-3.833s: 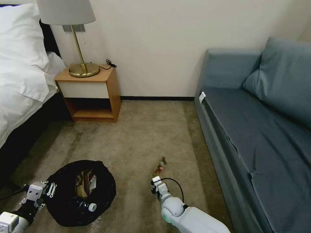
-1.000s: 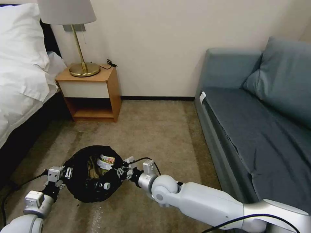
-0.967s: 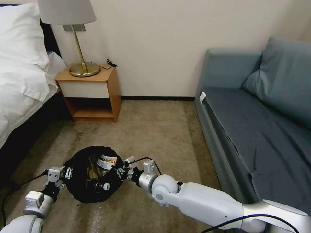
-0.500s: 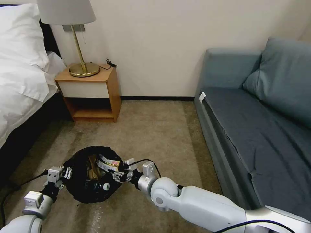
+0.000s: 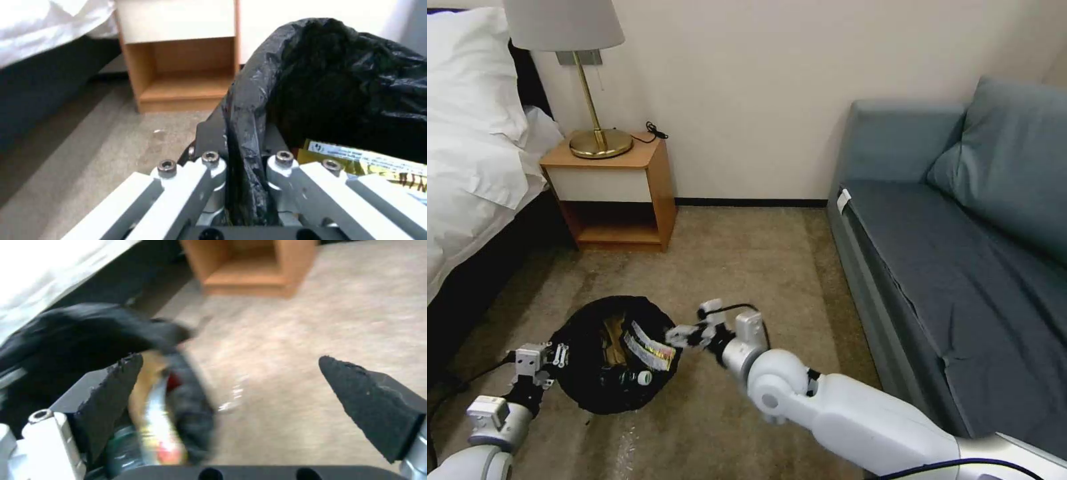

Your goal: Pick up the trash bin, then pick up the garbage on the floor and place it into the trash bin.

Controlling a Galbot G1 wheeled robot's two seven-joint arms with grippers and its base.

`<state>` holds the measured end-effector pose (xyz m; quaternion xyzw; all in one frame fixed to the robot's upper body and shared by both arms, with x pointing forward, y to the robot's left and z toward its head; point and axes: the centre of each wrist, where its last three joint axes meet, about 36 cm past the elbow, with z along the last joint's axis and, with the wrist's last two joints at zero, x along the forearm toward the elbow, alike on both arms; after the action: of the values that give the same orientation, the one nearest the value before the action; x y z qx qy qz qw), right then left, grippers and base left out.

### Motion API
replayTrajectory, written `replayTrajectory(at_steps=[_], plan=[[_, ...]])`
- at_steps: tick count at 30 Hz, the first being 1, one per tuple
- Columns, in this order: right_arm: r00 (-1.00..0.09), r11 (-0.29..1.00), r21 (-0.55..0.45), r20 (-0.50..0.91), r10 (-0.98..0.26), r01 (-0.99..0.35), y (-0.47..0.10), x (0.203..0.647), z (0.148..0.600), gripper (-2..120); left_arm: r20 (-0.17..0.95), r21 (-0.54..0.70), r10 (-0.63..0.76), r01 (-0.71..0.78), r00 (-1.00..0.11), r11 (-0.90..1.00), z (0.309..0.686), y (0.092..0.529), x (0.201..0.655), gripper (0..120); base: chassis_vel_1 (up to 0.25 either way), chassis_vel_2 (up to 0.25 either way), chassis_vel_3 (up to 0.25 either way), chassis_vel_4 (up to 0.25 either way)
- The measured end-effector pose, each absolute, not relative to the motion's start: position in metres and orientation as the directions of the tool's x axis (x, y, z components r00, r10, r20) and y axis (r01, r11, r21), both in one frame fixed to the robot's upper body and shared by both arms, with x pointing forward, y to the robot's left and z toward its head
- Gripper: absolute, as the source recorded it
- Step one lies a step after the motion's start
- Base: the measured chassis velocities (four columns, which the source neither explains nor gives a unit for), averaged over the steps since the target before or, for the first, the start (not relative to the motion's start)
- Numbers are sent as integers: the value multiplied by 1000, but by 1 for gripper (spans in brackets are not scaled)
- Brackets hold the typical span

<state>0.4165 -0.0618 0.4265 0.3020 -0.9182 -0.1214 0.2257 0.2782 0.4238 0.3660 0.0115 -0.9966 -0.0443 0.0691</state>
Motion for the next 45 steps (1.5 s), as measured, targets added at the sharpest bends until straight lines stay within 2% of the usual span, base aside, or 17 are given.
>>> replayTrajectory(at_steps=[2,3,10,11,13,20,31,35,37,41,45], plan=[[-720,793,355,343,-603,-494,-67,418,427,100,139,80,-41,-30,-989,996,366,423,278,5,0,0,0,0],[-733,808,339,350,-583,-482,-92,422,432,100,154,30,-103,-100,-983,995,369,422,279,5,0,0,0,0],[-766,842,311,359,-533,-440,-146,417,435,100,180,-117,-207,-230,-962,966,372,418,288,5,0,0,0,0],[-766,842,311,359,-533,-440,-146,417,435,100,180,-117,-207,-230,-962,966,372,418,288,5,0,0,0,0],[-781,861,302,372,-502,-409,-165,409,430,100,200,-217,-223,-265,-954,940,372,417,295,5,0,0,0,0],[-798,879,299,382,-467,-371,-186,393,427,100,215,-352,-221,-286,-951,891,370,415,314,5,0,0,0,0],[-818,903,280,396,-418,-326,-205,377,420,100,300,-432,-292,-402,-908,807,335,437,319,5,0,0,0,0],[-816,904,278,401,-416,-324,-206,374,417,100,308,-455,-296,-414,-904,789,330,442,319,5,0,0,0,0],[-817,905,278,403,-413,-321,-205,368,415,100,319,-524,-291,-424,-902,738,320,447,320,5,0,0,0,0],[-817,907,279,405,-410,-317,-205,364,414,100,319,-529,-284,-418,-904,738,313,450,318,5,0,0,0,0],[-818,911,275,414,-400,-306,-206,359,411,100,323,-537,-270,-411,-907,737,312,452,316,12,0,0,0,0]])
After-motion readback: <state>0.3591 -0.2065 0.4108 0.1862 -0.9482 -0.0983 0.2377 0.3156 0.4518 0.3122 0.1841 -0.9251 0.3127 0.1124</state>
